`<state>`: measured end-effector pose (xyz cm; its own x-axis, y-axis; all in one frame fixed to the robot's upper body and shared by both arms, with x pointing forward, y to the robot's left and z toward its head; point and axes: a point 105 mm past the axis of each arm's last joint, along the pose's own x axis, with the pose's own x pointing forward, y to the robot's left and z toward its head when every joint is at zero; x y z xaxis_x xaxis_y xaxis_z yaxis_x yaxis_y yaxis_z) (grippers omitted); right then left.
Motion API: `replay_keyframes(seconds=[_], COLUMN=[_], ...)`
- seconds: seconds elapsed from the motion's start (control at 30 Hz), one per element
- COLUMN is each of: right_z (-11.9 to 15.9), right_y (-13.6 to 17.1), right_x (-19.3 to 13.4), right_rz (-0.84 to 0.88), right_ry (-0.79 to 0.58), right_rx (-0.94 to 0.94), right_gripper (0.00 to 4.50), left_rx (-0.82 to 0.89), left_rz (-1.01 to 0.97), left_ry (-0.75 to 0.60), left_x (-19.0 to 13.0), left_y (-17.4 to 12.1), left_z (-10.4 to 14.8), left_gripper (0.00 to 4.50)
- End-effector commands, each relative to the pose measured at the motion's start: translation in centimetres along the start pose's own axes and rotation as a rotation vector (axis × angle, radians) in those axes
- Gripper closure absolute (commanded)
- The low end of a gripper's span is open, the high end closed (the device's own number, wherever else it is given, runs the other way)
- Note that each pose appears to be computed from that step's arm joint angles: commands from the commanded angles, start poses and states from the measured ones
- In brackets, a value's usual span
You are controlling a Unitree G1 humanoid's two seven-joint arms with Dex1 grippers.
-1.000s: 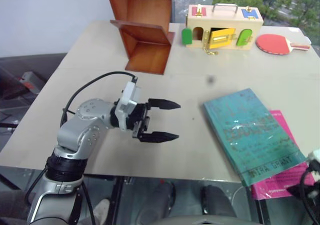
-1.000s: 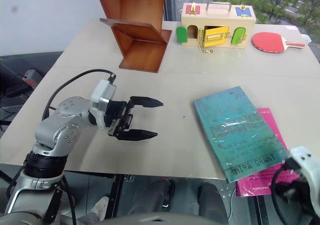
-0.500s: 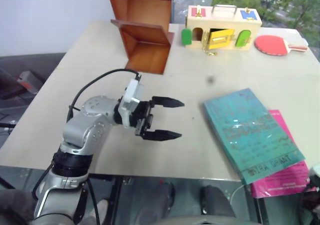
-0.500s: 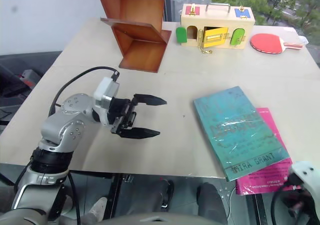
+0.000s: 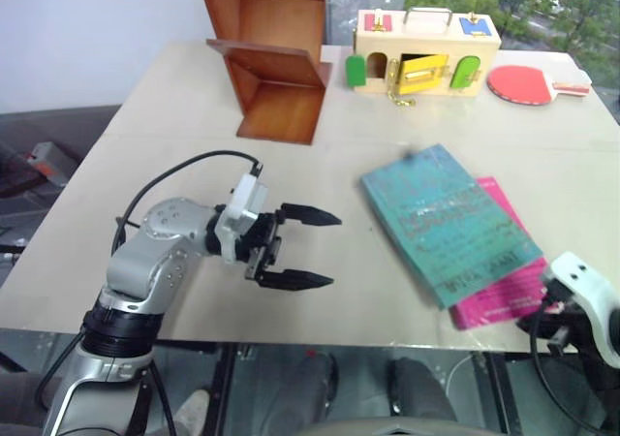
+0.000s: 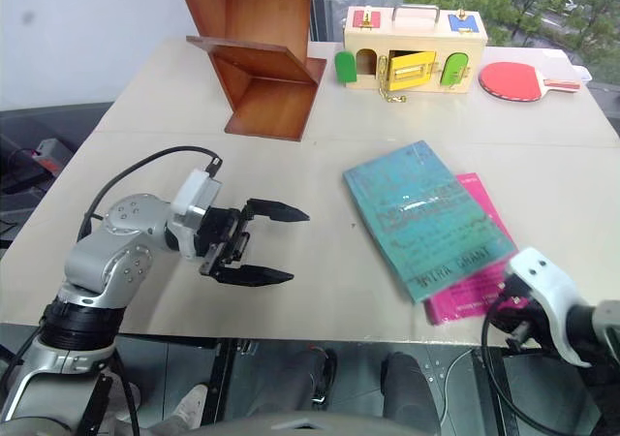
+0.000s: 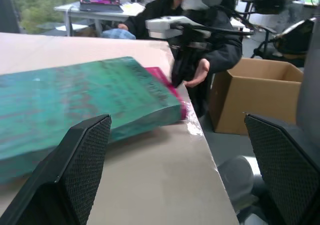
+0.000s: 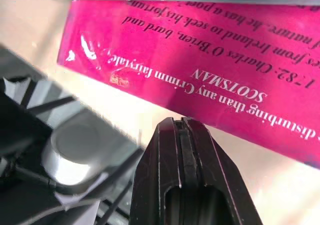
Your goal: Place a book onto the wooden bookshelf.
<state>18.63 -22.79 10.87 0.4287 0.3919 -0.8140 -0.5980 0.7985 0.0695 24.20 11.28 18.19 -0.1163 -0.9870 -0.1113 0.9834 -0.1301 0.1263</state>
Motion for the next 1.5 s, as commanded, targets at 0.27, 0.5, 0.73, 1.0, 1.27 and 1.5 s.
replay_keyframes(seconds=[0.27,0.5,0.73,1.0,1.27,1.5], right_z=[5.8,9.7,9.5,13.7,15.2,13.2], right_y=[0.5,-8.5,-15.1,-12.2,-8.2,-9.7], right_x=[-1.6,-5.9,-0.9,4.4,6.0,-0.8], right_rz=[0.036,-0.422,-0.584,-0.275,-0.153,-0.487], right_ry=[-0.3,-0.611,-0.535,-0.567,-0.586,-0.862], right_rx=[-0.041,0.248,0.487,0.493,0.428,0.168], right_gripper=[4.47,4.47,4.47,4.47,4.47,4.23], left_rx=[0.029,0.016,0.003,-0.005,-0.018,-0.028], left_rz=[0.091,0.179,0.23,0.318,0.414,0.463], left_ry=[0.042,0.007,-0.017,0.033,0.047,0.05], left_x=[-1.9,-1.7,-1.6,-2.6,-3.4,-4.5], left_y=[0.3,0.9,1.5,1.8,2.2,2.4], left_z=[-0.6,-1.0,-1.3,-1.7,-2.1,-2.6], left_gripper=[0.0,0.0,0.0,0.0,0.0,0.0])
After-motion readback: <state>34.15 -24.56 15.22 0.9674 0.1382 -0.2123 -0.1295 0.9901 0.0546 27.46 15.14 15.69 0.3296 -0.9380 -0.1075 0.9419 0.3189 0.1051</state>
